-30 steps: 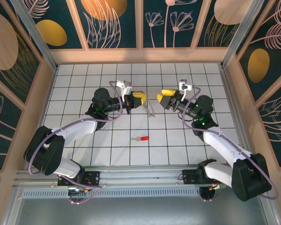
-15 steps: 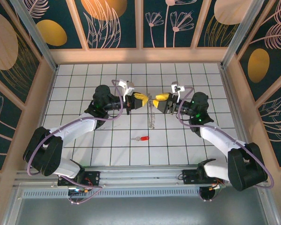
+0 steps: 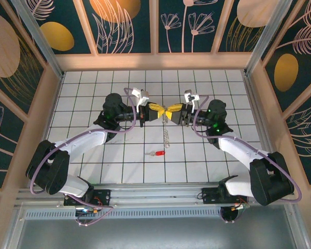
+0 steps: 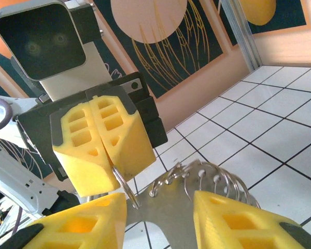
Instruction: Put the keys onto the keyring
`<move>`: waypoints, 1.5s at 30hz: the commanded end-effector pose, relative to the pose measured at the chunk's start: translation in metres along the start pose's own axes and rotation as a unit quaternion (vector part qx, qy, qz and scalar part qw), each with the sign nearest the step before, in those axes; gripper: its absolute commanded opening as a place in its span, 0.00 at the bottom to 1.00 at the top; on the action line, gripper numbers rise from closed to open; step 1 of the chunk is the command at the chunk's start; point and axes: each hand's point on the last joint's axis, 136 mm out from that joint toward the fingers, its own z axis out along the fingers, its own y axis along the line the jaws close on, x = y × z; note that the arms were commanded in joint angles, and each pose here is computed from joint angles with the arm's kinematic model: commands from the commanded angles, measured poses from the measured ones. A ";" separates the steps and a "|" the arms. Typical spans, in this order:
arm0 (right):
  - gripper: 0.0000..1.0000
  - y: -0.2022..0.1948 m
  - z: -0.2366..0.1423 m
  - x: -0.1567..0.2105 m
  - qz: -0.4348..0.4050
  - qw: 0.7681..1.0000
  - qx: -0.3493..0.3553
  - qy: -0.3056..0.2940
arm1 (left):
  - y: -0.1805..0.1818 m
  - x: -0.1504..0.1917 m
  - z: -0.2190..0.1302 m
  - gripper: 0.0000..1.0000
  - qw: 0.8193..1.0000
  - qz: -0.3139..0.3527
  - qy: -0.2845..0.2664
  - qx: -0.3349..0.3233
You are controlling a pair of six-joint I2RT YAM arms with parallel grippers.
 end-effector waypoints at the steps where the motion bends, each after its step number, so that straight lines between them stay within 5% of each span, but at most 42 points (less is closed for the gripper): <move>1: 0.36 0.018 0.004 -0.018 -0.049 0.998 -0.032 -0.012 | -0.008 -0.017 0.003 0.00 1.000 0.020 -0.012 0.021; 7: 0.27 0.023 0.007 -0.019 -0.054 0.998 -0.040 -0.008 | -0.007 -0.017 0.004 0.00 1.000 0.018 -0.012 0.021; 13: 0.00 0.026 0.009 -0.015 -0.056 0.997 -0.046 0.000 | -0.006 -0.017 0.005 0.00 1.000 0.018 -0.013 0.022; 17: 0.00 0.021 0.008 -0.015 -0.059 0.998 -0.029 -0.004 | -0.003 -0.021 0.004 0.00 1.000 0.010 -0.022 0.006; 22: 0.00 0.015 0.003 -0.020 -0.058 0.998 -0.006 -0.026 | 0.012 -0.039 -0.013 0.34 0.994 -0.001 -0.082 -0.077; 26: 0.00 0.018 -0.002 -0.025 -0.063 0.997 0.001 -0.047 | 0.022 -0.042 -0.026 0.46 0.985 -0.021 -0.112 -0.132; 45: 0.00 0.050 -0.005 -0.048 -0.050 0.987 -0.005 -0.154 | 0.000 -0.026 -0.026 0.43 0.980 -0.105 -0.169 -0.022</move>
